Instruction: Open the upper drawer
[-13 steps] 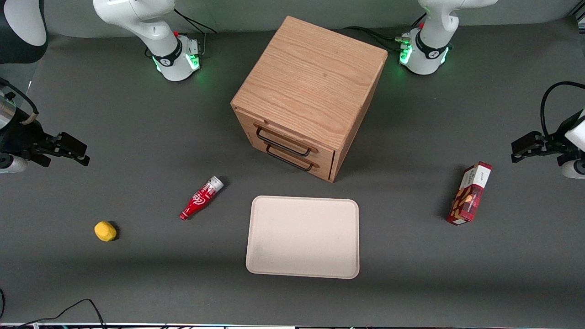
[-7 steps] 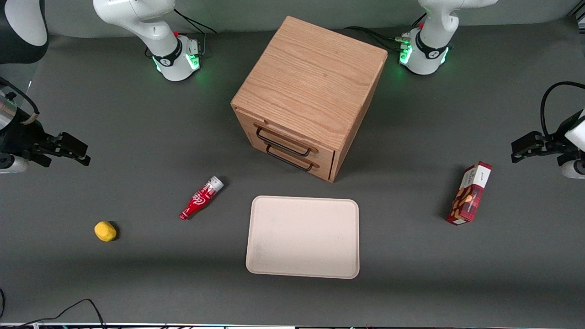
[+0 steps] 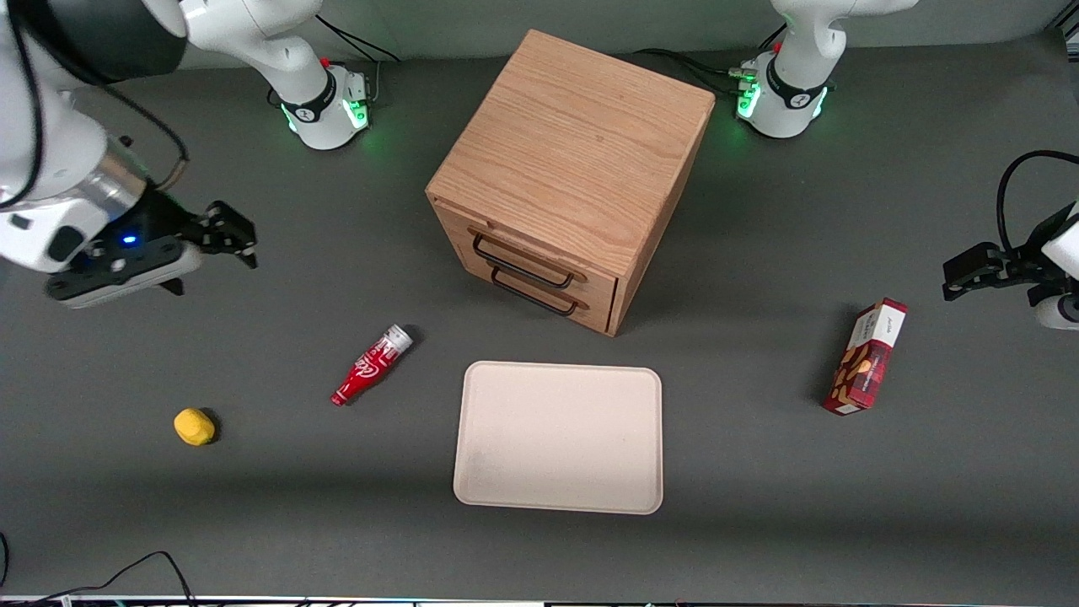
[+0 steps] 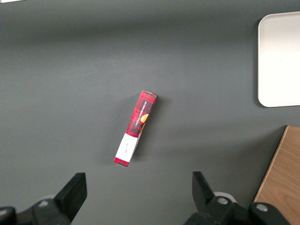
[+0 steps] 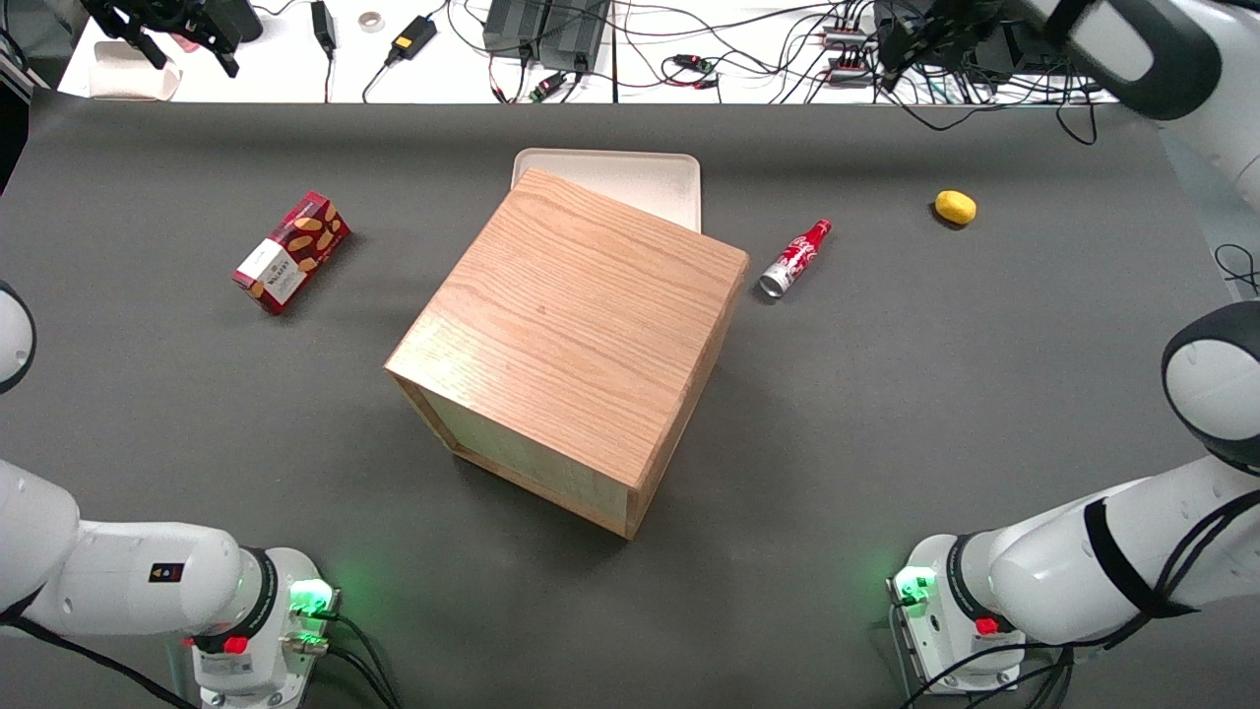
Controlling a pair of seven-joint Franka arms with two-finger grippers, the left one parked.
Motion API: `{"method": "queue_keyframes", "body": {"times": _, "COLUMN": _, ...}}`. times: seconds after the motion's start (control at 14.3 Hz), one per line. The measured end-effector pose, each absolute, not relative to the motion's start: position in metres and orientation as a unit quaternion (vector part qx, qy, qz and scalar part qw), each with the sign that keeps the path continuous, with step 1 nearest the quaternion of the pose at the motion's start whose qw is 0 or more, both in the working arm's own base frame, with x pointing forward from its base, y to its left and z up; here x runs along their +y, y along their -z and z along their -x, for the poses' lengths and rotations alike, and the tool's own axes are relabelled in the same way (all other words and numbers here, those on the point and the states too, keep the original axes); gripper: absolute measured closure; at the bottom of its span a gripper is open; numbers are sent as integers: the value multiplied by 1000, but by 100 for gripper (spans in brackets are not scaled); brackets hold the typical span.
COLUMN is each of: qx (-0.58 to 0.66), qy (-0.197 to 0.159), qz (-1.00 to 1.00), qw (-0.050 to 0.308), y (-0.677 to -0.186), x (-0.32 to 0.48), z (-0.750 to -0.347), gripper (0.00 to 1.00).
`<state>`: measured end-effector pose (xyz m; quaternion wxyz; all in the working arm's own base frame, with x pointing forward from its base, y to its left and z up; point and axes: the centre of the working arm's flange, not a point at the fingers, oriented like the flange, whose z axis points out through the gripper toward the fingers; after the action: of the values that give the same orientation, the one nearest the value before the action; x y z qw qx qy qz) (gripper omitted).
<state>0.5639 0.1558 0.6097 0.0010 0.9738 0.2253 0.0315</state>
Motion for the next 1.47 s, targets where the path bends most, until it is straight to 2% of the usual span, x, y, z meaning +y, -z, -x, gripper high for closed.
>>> {"method": "queue_keyframes", "body": {"times": 0.63, "qx": 392, "qy": 8, "qz": -920, "qw": -5, "y": -554, "x": 341, "z": -518, "gripper": 0}}
{"method": "queue_keyframes", "body": {"times": 0.77, "qx": 422, "qy": 17, "qz": -906, "qw": -20, "y": -537, "x": 369, "z": -519, "gripper": 0}}
{"method": "queue_keyframes", "body": {"times": 0.98, "qx": 471, "qy": 32, "qz": -880, "qw": -56, "y": -504, "x": 386, "z": -541, "gripper": 0}}
{"method": "queue_keyframes", "body": {"times": 1.26, "qx": 482, "qy": 18, "qz": -871, "qw": -92, "y": -470, "x": 402, "z": -563, "gripper": 0}}
{"method": "queue_keyframes", "body": {"times": 1.47, "qx": 497, "qy": 23, "qz": -860, "qw": -113, "y": -453, "x": 409, "z": -565, "gripper": 0}}
